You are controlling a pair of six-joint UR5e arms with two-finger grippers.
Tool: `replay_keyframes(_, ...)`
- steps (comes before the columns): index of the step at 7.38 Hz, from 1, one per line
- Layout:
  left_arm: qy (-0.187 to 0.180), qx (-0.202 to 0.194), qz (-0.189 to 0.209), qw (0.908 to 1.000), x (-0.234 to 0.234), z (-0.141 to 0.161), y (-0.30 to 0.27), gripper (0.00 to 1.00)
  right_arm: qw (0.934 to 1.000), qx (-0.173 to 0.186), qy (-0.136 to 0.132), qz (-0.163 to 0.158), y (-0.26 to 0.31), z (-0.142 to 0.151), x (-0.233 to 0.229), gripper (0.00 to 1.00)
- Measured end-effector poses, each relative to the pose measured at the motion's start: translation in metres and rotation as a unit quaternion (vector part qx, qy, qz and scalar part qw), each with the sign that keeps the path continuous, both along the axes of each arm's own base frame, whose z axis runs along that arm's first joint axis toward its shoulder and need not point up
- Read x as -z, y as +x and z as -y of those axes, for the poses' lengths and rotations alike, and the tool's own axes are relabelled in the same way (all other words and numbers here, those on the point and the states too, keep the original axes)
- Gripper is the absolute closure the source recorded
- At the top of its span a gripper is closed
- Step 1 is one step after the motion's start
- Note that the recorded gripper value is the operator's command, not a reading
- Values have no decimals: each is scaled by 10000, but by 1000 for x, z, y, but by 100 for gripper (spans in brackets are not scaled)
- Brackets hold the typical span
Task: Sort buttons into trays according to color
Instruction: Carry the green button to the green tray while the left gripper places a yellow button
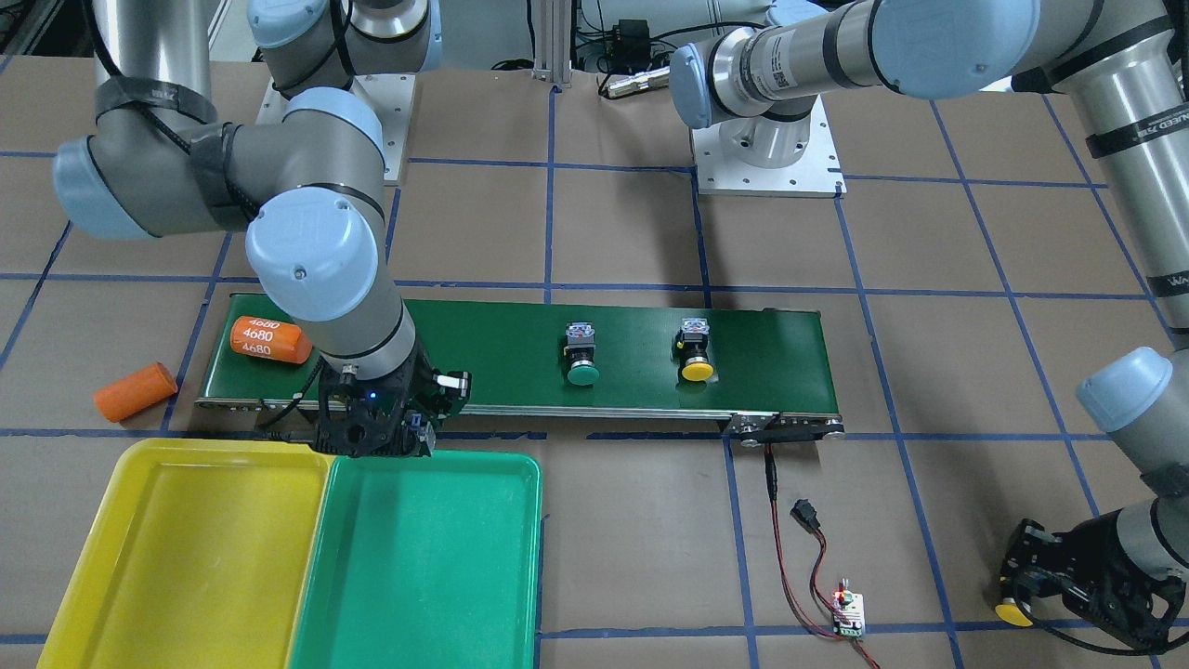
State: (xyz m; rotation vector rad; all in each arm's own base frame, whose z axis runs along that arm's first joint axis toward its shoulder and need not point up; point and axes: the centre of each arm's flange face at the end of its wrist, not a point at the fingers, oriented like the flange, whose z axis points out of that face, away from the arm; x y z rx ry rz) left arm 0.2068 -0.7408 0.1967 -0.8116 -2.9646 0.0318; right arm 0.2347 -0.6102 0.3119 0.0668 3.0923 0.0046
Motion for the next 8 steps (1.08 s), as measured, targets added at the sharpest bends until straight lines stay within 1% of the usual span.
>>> replay_keyframes(1,203,-436,-87,9988,-18,-8,-11,100,9999,-15,-154,-38,3,25,9,100)
replay_keyframes(2,430,-867,-135,9952,-41,-20,-32,100,9995,-23,-310,-54,4,42,23,100)
replay_keyframes(3,630,-1241,-128,9902,-59,-38,-64,100,9991,-15,-415,-103,2,53,35,100)
replay_keyframes(4,801,-1697,-87,9822,-72,-62,-100,100,9988,34,-456,-193,-7,60,42,100)
replay_keyframes(5,906,-2149,-26,9724,-85,-88,-134,100,9987,107,-438,-254,-18,65,49,88)
replay_keyframes(6,959,-2517,43,9630,-96,-111,-170,100,9987,157,-388,-288,-26,68,57,66)
replay_keyframes(7,1003,-2855,129,9530,-102,-131,-211,100,9988,180,-334,-312,-29,70,65,1)
replay_keyframes(8,1019,-3157,208,9431,-103,-148,-248,100,9988,190,-307,-323,-30,71,70,0)
